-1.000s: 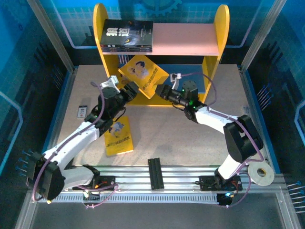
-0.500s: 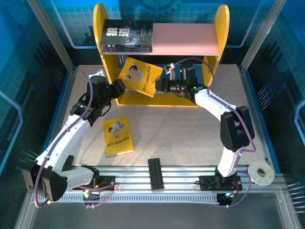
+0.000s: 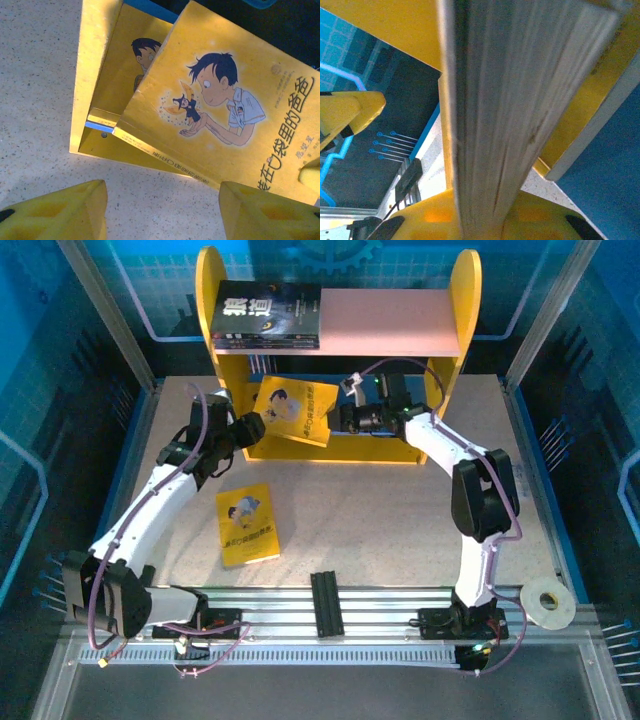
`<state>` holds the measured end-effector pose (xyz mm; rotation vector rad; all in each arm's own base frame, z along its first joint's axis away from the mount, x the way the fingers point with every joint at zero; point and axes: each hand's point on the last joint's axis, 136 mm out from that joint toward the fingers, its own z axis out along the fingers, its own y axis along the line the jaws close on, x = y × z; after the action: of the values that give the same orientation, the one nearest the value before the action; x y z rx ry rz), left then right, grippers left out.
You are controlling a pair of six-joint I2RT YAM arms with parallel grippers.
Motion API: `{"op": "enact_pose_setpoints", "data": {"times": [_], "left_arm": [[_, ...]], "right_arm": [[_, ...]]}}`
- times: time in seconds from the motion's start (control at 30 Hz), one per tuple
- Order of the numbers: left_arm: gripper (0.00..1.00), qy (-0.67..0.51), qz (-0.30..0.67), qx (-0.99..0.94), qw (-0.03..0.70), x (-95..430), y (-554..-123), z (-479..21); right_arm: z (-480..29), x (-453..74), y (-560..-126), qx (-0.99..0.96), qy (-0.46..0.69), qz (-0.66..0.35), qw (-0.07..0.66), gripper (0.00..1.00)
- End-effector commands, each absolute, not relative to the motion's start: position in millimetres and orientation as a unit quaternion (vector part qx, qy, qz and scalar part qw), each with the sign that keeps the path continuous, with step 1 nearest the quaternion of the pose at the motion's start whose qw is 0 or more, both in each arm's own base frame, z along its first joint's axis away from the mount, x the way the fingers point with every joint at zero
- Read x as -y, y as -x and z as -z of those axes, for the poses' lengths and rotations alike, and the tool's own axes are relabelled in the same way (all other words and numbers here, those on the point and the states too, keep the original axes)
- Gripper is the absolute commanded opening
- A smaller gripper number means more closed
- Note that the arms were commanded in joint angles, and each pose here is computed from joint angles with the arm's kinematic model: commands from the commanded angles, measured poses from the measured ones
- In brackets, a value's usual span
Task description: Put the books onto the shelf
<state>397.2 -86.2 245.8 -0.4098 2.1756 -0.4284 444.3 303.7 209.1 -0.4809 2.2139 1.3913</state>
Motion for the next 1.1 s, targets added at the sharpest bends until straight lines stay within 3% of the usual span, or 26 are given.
{"op": "enact_pose_setpoints", "data": {"times": [0.0,0.37,0.67,1.07], "left_arm": [[0.61,0.151,0.174,-0.872,0.432,87,-403,-254],[0.60,0.156,0.184,-0.876,0.419,91,-405,-243],[0.60,0.159,0.183,-0.881,0.406,93,-407,-230],[0.60,0.159,0.183,-0.880,0.409,93,-410,-232]], "right_arm": [[-238,-311,-447,-0.776,0.218,-0.533,0.258,0.21],[-235,-313,-465,-0.786,0.205,-0.520,0.265,0.36],[-217,-313,-483,-0.803,0.180,-0.505,0.262,0.27],[-210,-319,-499,-0.796,0.161,-0.520,0.266,0.25]]}}
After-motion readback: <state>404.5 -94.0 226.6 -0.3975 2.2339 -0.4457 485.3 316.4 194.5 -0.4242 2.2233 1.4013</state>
